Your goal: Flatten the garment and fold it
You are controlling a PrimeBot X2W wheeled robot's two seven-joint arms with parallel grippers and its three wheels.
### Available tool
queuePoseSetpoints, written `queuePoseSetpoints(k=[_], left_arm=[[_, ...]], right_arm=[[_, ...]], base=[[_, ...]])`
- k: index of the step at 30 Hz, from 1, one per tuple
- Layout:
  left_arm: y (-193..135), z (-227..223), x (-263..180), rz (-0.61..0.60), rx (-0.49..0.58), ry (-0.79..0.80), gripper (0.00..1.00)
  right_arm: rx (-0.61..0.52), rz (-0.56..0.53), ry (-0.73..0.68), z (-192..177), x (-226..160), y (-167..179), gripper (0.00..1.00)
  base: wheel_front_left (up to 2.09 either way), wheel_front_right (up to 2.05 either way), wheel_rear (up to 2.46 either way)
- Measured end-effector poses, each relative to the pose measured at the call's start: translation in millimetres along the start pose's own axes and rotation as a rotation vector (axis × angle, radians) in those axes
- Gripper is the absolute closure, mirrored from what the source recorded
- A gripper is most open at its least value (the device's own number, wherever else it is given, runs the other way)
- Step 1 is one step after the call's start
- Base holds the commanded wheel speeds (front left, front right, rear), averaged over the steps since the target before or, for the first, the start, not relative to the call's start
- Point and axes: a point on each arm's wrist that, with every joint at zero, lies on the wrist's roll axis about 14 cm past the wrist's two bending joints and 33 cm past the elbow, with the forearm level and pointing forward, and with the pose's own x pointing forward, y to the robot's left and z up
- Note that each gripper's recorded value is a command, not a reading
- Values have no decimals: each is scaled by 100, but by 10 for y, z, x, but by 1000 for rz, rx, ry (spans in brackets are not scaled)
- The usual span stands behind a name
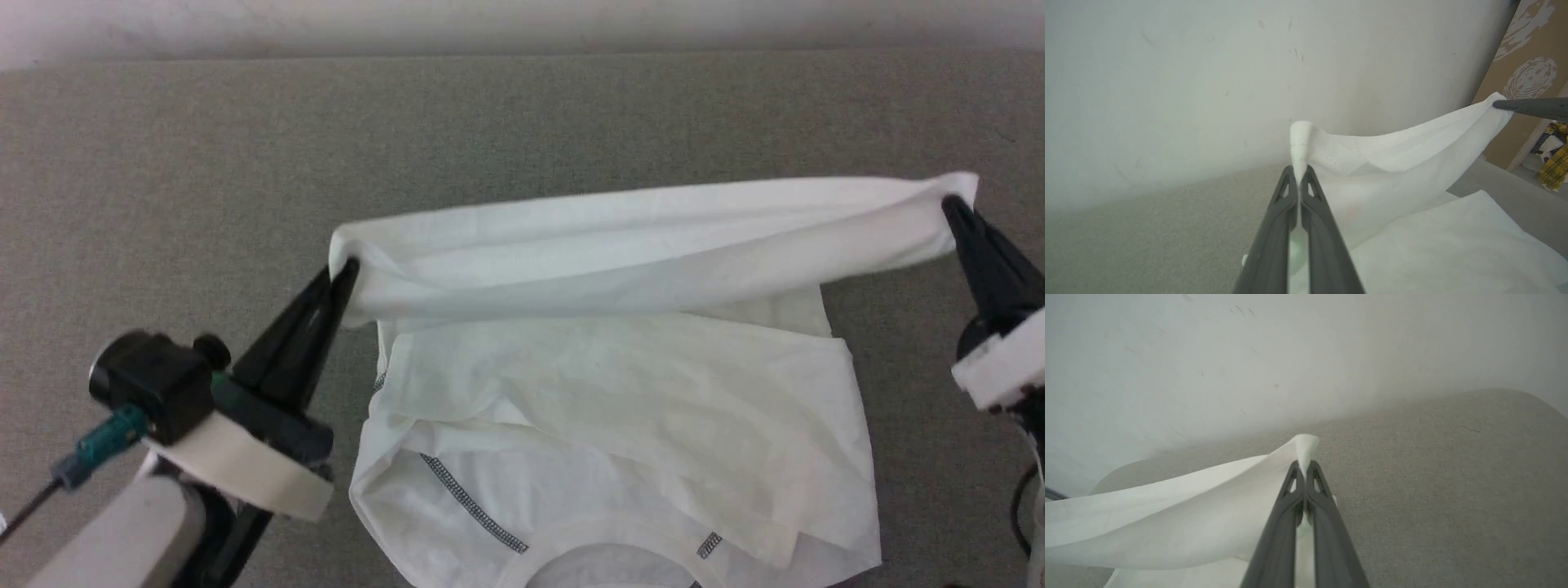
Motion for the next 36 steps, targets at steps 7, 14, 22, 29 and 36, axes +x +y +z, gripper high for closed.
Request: queuePoseSetpoints(k=[7,14,22,29,36], left_arm=[[-334,-202,-594,41,-165,84,100],[-693,-378,-1075,53,-316,164,100],[-923,-875,-1394,44,-376,361,100],[-908,-1230,-1465,37,-375,489,81],[-818,-1235,-1377,85,-424,447,0]], right_arm=[[92,-109,59,-420,-633,-335,100],[226,-156,138,-918,-1166,-465,100],[201,-146,209,-1193,-1304,-369,100],[155,-127,290,-1405,-1267,-273,8],[139,-86,306,-1353,-1229,-150,0]], base=[[0,0,0],[0,0,0],[0,0,0],[0,0,0],[0,0,0]])
